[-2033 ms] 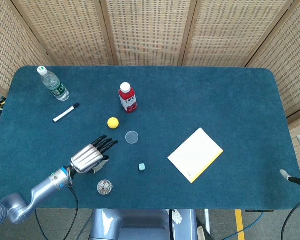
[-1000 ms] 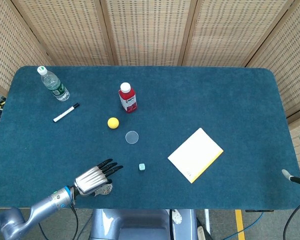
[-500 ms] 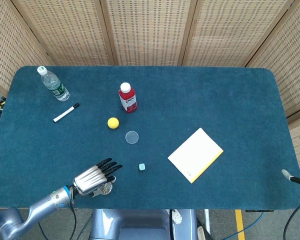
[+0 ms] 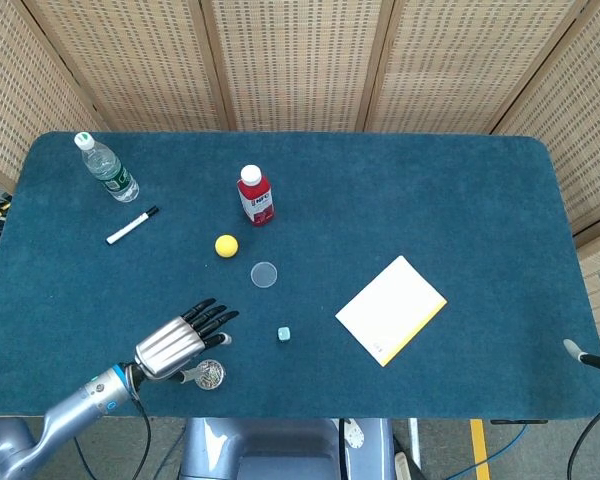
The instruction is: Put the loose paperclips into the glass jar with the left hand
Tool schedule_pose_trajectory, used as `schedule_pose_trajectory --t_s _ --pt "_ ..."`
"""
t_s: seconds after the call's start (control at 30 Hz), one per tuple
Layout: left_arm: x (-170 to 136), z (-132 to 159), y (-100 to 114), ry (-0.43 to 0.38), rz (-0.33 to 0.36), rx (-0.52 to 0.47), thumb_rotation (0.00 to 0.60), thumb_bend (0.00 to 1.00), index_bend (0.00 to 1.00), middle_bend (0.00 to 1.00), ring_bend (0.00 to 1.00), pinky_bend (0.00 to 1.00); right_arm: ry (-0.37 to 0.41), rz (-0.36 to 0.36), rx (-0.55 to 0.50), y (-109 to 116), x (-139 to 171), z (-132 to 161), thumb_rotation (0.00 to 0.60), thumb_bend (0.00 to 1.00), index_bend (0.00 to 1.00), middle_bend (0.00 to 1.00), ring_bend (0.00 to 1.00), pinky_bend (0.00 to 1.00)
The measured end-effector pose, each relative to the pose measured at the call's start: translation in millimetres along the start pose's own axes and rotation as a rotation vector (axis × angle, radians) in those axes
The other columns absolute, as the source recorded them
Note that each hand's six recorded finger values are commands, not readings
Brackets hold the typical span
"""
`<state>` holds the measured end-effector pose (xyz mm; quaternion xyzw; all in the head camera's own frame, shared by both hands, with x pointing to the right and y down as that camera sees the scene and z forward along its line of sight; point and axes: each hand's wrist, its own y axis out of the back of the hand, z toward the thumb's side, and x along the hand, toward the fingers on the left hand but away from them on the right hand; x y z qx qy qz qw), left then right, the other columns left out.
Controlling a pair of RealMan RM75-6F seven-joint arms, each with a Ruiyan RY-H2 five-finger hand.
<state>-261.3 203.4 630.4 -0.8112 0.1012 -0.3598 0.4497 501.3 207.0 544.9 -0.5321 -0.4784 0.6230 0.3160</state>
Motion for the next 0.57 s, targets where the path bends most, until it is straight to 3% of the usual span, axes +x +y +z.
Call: schedule_pose_trajectory --t_s 0.07,0.2,0.43,0.57 --pt "-9.5 -15.2 12.5 0.075 0.038 -0.003 0.6 0.04 0.0 0.0 0.0 0.0 0.002 -0.001 -0.002 0.6 0.6 0.1 0.6 0.0 0.0 0.0 0.0 0.0" --pt "-31.0 -41.3 24.6 0.25 0.093 -0.015 0.6 0.02 0.0 0.0 0.0 0.0 0.01 -0.004 -0.005 2.0 2.7 0.9 0.6 0.0 0.0 0.0 0.0 0.0" --pt "-121.6 -89.2 47.8 0.622 0.273 -0.063 0.6 0.02 0.0 0.0 0.0 0.0 0.029 -0.02 0.013 4.6 6.6 4.4 0.6 0.0 0.0 0.0 0.0 0.0" --pt "-152.1 -95.5 46.0 0.699 0.307 -0.102 0.6 0.02 0.0 0.0 0.0 0.0 0.031 -0.033 0.032 6.9 8.8 5.2 0.6 0.0 0.0 0.0 0.0 0.0"
